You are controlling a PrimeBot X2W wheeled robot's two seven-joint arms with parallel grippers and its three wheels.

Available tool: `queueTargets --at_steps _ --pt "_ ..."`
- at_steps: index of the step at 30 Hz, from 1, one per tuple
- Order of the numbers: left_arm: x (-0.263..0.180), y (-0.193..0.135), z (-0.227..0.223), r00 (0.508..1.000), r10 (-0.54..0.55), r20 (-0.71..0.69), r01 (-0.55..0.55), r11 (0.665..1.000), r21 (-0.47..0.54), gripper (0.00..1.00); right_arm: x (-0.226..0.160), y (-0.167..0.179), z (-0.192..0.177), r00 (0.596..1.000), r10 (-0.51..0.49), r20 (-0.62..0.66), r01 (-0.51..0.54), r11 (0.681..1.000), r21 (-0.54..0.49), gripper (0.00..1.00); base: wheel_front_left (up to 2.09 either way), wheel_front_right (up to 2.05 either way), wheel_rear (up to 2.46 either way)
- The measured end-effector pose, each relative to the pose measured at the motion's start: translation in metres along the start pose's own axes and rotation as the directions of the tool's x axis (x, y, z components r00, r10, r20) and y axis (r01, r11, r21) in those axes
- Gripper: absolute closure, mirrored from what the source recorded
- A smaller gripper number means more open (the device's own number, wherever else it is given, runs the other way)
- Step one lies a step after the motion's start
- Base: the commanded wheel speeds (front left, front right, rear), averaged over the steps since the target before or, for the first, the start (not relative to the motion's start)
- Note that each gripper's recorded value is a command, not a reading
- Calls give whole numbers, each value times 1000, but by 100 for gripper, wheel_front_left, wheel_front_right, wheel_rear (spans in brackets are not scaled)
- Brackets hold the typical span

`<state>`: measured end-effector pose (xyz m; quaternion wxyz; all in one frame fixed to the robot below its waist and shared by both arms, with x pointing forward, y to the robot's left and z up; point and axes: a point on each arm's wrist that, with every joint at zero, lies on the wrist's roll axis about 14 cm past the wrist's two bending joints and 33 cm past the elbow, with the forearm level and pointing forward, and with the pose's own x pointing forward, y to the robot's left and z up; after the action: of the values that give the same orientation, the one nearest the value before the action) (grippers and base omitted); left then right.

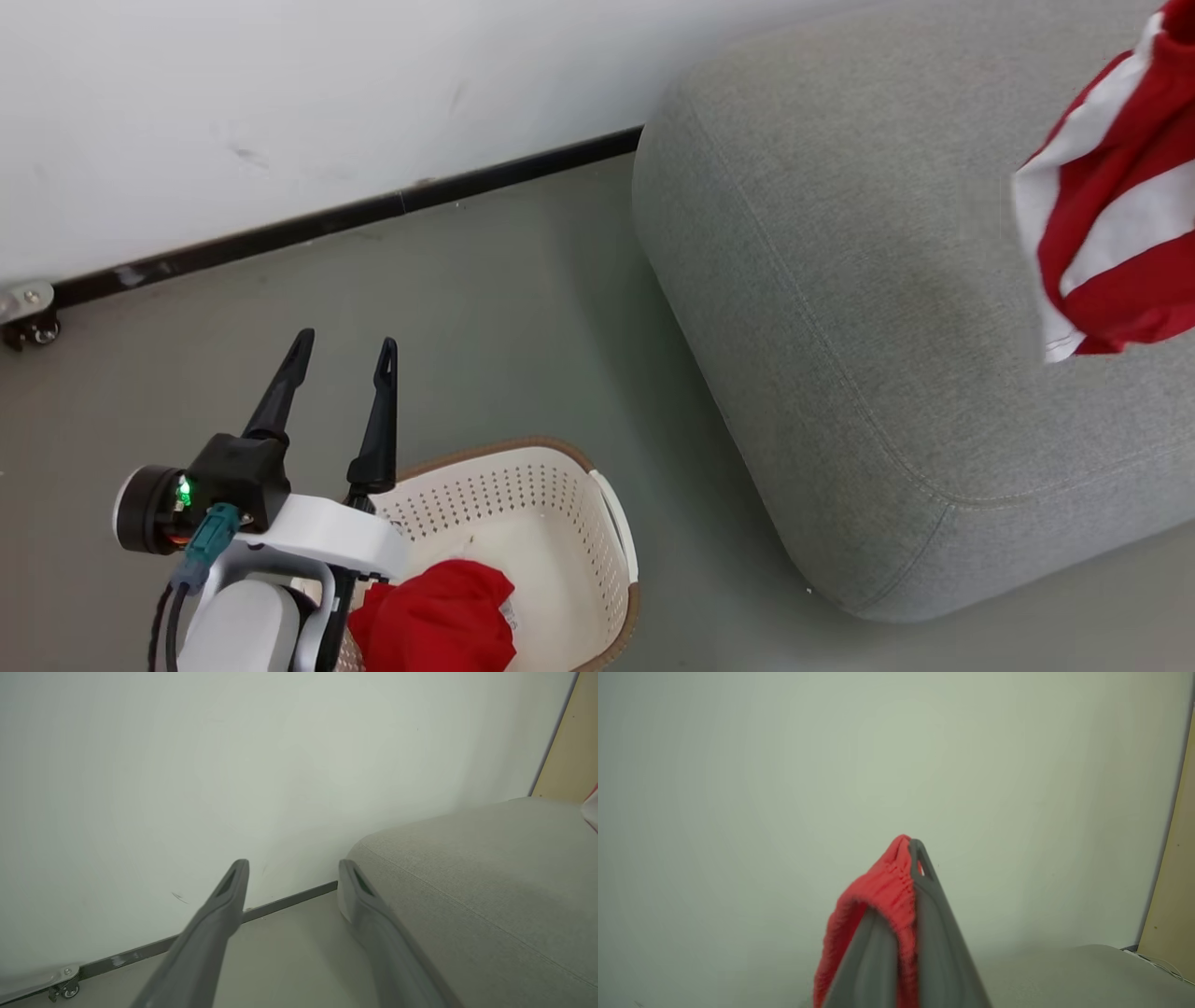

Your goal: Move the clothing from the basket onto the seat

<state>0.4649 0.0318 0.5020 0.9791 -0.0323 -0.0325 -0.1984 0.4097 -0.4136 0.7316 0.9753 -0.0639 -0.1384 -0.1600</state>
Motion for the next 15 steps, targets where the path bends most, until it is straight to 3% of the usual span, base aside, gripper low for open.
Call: queueTargets --at_steps 7,15 --pt "11 14 -7 1000 16 -1 -16 1000 18 0 24 -16 -24 995 -58 -84 55 998 -44 100 0 0 0" --pt "22 31 -27 999 34 -38 -33 999 29 0 57 -13 -29 993 -66 -94 55 992 -113 100 0 0 0"
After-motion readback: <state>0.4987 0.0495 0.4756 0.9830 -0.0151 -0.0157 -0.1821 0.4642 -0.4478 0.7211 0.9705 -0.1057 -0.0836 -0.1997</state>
